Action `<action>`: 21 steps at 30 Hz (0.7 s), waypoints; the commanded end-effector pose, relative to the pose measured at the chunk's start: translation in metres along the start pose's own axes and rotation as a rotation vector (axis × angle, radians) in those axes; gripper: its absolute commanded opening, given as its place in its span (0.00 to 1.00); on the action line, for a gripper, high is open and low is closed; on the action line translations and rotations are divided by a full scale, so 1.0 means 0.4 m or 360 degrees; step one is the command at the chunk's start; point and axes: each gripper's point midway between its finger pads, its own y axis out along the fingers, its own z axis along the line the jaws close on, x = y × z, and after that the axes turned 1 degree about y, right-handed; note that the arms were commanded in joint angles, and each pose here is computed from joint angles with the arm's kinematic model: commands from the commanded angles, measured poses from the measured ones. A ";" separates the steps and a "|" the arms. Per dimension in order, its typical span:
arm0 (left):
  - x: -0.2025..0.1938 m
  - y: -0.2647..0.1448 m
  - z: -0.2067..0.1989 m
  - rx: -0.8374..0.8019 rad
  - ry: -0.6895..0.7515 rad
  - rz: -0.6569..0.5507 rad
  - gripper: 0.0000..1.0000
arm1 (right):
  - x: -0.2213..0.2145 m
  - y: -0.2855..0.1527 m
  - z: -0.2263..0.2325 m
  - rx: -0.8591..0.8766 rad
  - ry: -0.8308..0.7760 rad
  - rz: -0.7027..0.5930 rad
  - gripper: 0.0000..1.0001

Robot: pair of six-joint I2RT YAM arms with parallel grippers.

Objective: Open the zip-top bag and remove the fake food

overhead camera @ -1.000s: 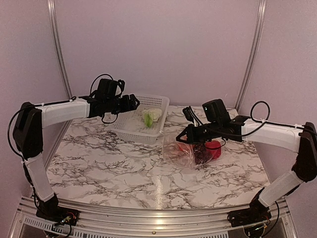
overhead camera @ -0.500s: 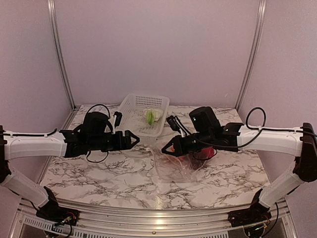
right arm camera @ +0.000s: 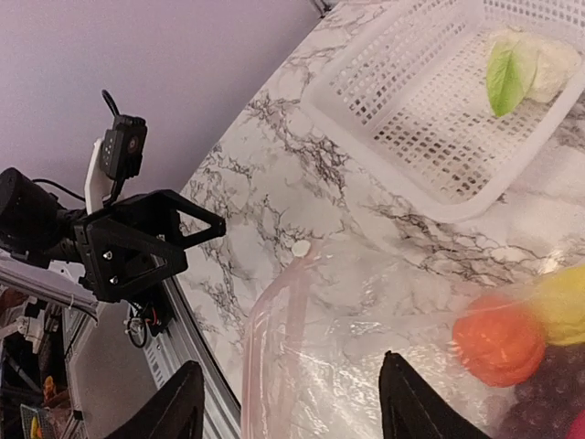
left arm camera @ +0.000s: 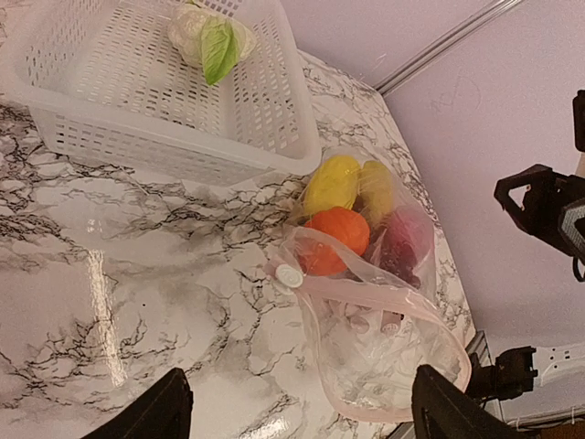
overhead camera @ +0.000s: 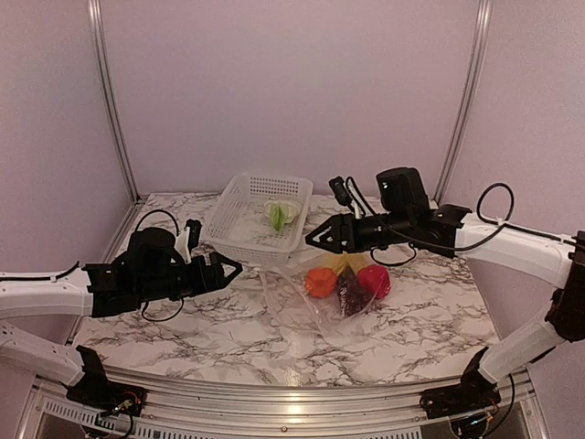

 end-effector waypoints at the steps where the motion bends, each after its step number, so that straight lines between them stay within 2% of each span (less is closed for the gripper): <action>1: -0.001 -0.014 -0.020 -0.0011 0.0031 -0.0021 0.84 | 0.052 -0.144 -0.103 -0.0198 0.0002 -0.0134 0.68; 6: -0.037 -0.013 -0.092 -0.0092 0.0191 0.0049 0.80 | 0.050 -0.240 -0.286 -0.0482 0.0153 -0.0171 0.68; 11: -0.110 -0.005 -0.130 -0.0126 0.0327 0.0120 0.75 | 0.027 -0.246 -0.424 -0.0596 0.0281 -0.0111 0.67; 16: -0.178 0.035 -0.166 -0.0195 0.0417 0.0239 0.64 | 0.013 -0.202 -0.498 -0.0578 0.0335 -0.0014 0.64; 21: -0.220 0.088 -0.195 -0.0200 0.0469 0.0302 0.53 | -0.035 -0.138 -0.523 -0.0433 0.0380 0.0121 0.59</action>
